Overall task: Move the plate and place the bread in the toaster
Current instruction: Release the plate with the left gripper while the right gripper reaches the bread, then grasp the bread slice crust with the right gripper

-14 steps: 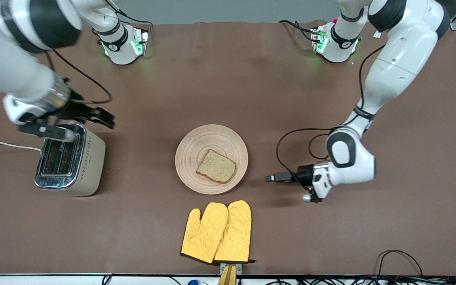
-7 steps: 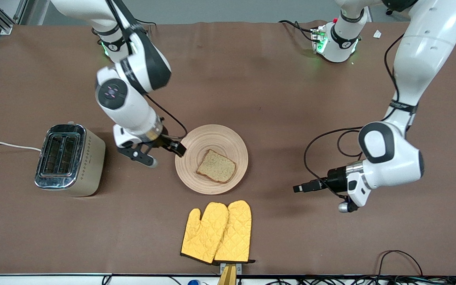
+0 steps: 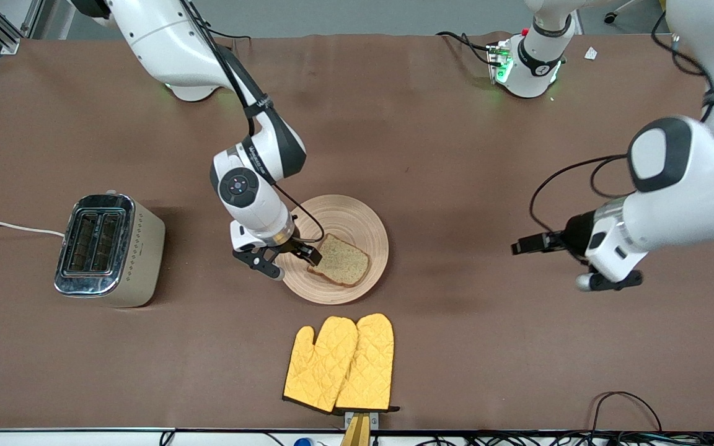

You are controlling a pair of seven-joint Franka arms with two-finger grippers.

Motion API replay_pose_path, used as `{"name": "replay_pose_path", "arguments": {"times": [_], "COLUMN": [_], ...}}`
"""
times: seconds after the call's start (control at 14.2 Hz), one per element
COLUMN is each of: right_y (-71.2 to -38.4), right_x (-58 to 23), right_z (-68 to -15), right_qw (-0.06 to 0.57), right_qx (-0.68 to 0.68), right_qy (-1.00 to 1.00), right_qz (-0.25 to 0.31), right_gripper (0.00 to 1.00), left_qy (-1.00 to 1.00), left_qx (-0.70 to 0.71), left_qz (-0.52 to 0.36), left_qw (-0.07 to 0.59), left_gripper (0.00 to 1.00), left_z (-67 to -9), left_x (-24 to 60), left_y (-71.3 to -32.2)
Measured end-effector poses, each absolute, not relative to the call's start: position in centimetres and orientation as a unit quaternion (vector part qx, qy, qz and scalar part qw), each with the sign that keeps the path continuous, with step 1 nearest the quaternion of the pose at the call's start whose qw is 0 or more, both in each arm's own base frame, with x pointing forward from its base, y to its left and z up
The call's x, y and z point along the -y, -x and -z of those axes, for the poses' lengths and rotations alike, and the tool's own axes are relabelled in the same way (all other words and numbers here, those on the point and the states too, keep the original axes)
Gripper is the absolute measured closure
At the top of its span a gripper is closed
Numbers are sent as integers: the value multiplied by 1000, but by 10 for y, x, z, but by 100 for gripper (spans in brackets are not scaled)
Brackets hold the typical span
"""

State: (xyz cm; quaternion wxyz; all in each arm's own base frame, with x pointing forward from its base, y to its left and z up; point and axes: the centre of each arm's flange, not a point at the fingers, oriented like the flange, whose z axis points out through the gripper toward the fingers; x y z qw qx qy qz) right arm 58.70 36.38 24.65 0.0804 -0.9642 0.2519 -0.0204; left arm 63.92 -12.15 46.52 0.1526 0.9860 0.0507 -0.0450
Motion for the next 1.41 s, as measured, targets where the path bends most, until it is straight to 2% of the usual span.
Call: {"name": "replay_pose_path", "arguments": {"times": [0.21, 0.28, 0.35, 0.49, 0.56, 0.63, 0.7, 0.77, 0.84, 0.98, 1.05, 1.12, 1.19, 1.26, 1.41], "right_y": [-576, -573, -571, -568, -567, -568, -568, -568, -568, -568, -567, -568, -568, -568, -568], "right_x": [-380, -383, -385, -389, -389, -389, -389, -389, -391, -394, -395, -395, -395, -395, -395], "right_z": [-227, -224, -220, -215, -213, -212, -209, -207, -204, -204, -204, -204, -205, -205, -205], "right_qw": [81, 79, 77, 75, 74, 75, 77, 79, 81, 88, 88, 89, 90, 91, 92], "right_qx": [-247, -245, -243, -240, -240, -241, -241, -241, -240, -238, -237, -238, -239, -240, -242], "right_qy": [965, 966, 967, 968, 968, 968, 967, 967, 967, 967, 967, 967, 967, 966, 966], "right_qz": [13, 11, 9, 7, 6, 8, 10, 13, 16, 24, 25, 26, 26, 25, 25], "right_gripper": [7, 15, 15, 29, 29, 34, 43, 50, 50, 63, 63, 70, 82, 91, 95], "left_qy": [-996, -998, -999, -999, -1000, -999, -999, -999, -999, -1000, -1000, -1000, -1000, -1000, -1000], "left_qx": [-35, -32, -29, -27, -28, -30, -32, -34, -35, -24, -19, -16, -15, -15, -14], "left_qz": [20, 16, 15, 8, -2, -12, -20, -21, -17, -12, -11, -7, -2, 0, 2], "left_qw": [74, 53, 38, 19, 11, 7, 3, -2, -7, -12, -13, -14, -15, -15, -15], "left_gripper": [0, 0, 0, 0, 0, 0, 0, 0, 0, 0, 0, 0, 0, 0, 0], "left_z": [-516, -531, -546, -580, -598, -615, -628, -637, -643, -648, -649, -649, -648, -648, -648], "left_x": [116, 117, 116, 114, 111, 109, 107, 106, 103, 94, 89, 86, 85, 85, 86], "left_y": [-616, -607, -598, -585, -580, -574, -568, -561, -554, -549, -548, -548, -546, -545, -545]}}
